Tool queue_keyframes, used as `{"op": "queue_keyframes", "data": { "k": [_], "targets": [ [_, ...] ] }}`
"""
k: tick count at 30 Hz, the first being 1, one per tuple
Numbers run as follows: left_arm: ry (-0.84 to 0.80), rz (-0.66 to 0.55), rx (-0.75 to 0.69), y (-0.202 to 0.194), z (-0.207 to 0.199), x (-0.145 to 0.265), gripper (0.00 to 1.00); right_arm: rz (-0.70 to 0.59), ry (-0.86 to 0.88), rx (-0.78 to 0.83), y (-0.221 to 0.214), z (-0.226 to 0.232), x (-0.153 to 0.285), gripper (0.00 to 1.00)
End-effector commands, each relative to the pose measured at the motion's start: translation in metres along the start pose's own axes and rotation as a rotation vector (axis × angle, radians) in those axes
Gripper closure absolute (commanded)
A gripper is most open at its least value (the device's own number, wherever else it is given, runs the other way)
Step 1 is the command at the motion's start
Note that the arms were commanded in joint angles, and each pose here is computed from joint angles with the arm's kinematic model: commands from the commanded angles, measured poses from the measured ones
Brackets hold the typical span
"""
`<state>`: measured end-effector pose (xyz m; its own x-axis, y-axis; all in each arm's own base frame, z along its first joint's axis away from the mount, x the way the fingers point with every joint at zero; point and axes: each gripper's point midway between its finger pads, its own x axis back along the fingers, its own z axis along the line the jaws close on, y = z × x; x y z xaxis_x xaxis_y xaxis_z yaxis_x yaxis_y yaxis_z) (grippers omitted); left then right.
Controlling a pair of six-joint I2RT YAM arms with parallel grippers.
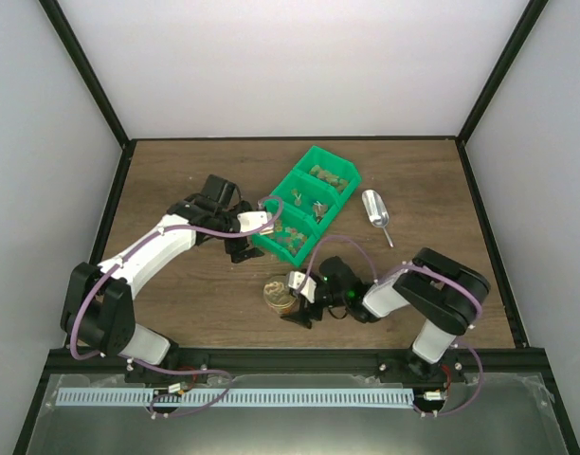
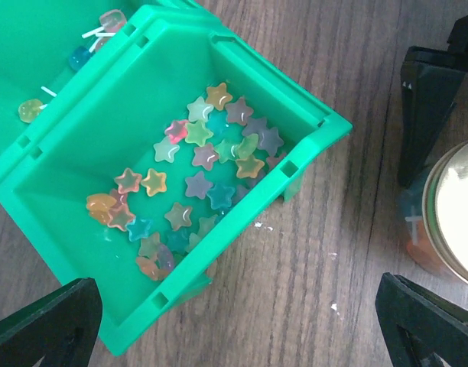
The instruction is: Pack the candies
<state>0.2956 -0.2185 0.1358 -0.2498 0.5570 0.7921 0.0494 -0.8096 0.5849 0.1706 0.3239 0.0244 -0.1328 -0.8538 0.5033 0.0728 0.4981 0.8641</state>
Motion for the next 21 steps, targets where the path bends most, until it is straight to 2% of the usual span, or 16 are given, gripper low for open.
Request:
{"op": "queue_keyframes", "data": {
  "k": [1,10,14,21],
  "targets": [
    [0.048,-0.039,-0.057,0.015,0.013,0.01,0.0,0.081,0.069,-0.031,0.004,0.003,0.001,0.0],
    [0.098,-0.037,-0.034,0.019,0.025,0.013,0.0,0.156,0.075,-0.099,0.031,-0.02,0.0,0.0],
    [0.106,-0.027,0.0,0.018,0.029,0.015,0.0,0.263,0.125,-0.168,0.03,-0.022,-0.01,0.0],
    [0.143,-0.037,0.018,0.015,0.037,0.022,0.0,0.347,0.132,-0.072,0.022,-0.026,0.001,0.0]
  ]
}}
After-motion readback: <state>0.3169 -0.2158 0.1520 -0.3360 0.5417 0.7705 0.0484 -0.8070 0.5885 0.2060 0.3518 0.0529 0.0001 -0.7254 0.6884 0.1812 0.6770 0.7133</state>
